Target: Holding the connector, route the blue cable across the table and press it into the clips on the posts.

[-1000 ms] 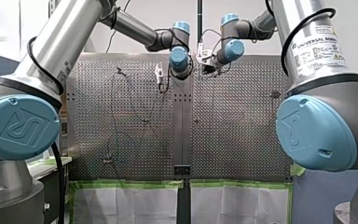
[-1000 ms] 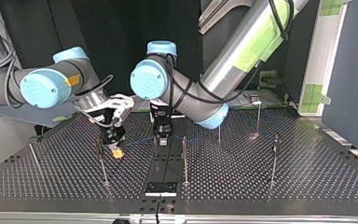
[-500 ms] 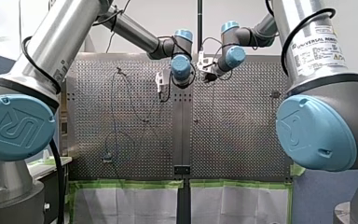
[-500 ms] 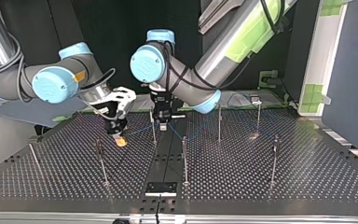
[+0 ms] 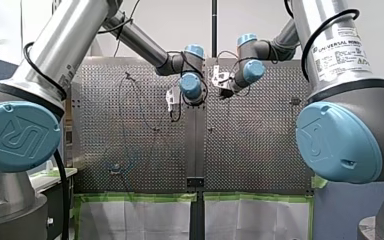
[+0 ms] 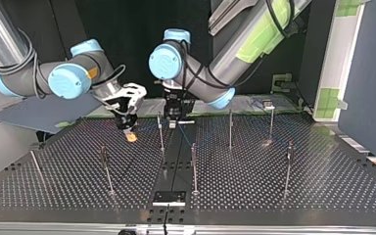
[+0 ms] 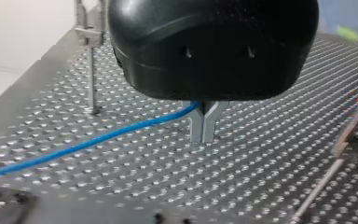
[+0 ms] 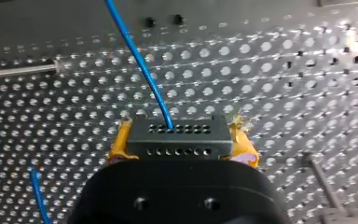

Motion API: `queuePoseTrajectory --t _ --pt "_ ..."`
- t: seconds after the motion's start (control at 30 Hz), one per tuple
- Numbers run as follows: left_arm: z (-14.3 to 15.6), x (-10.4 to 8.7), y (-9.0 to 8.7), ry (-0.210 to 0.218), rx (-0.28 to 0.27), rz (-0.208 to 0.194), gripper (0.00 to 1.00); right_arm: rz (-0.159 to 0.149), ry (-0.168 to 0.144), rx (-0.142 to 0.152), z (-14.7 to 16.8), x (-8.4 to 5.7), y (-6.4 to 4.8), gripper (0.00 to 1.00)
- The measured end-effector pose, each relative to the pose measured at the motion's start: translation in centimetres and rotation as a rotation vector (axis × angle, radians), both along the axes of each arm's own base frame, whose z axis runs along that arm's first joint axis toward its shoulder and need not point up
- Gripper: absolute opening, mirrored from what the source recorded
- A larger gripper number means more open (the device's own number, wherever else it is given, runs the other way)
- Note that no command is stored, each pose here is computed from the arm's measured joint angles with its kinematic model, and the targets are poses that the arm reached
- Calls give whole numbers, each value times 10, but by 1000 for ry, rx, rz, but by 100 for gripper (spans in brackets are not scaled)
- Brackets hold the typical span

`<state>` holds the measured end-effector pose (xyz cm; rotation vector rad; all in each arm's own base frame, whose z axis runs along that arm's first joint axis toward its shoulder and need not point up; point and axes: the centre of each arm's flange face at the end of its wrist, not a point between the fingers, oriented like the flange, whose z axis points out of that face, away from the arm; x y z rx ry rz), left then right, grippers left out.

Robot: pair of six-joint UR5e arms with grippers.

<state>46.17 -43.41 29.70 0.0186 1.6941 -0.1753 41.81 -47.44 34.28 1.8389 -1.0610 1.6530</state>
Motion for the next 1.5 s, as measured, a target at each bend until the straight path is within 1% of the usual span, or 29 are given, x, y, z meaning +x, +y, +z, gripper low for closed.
queuePoseTrajectory --t 0.13,0.27,0.4,0.47,0.53,0.63,0.73,0.87,1.0,1.23,1.33,1.5 --pt "-30 0 0 26 11 -29 0 1 -13 20 -20 -2 3 0" --pt "-68 -2 0 61 24 -63 0 4 -10 41 -45 -1 5 0" --pt "-103 -4 5 94 32 -74 0 5 -6 50 -63 -3 9 0" --pt "-114 -4 7 100 31 -73 0 5 -5 53 -70 -5 11 0" --pt "-118 -3 9 96 27 -71 0 1 0 60 -77 -7 13 0" --pt "-119 0 9 80 15 -72 0 -6 14 75 -89 -12 17 0" --pt "-118 4 7 60 -1 -78 0 -10 30 94 -101 -16 21 0" --pt "-115 9 6 27 -26 -86 0 -16 39 110 -110 -21 23 0" --pt "-114 12 5 11 -39 -96 0 -24 40 118 -113 -25 21 0" --pt "-113 13 4 6 -42 -100 0 -44 38 122 -115 -32 14 0" --pt "-116 15 5 10 -42 -103 0 -49 37 123 -120 -34 11 0" --pt "-129 20 2 24 -39 -123 0 -53 43 137 -136 -35 6 0"
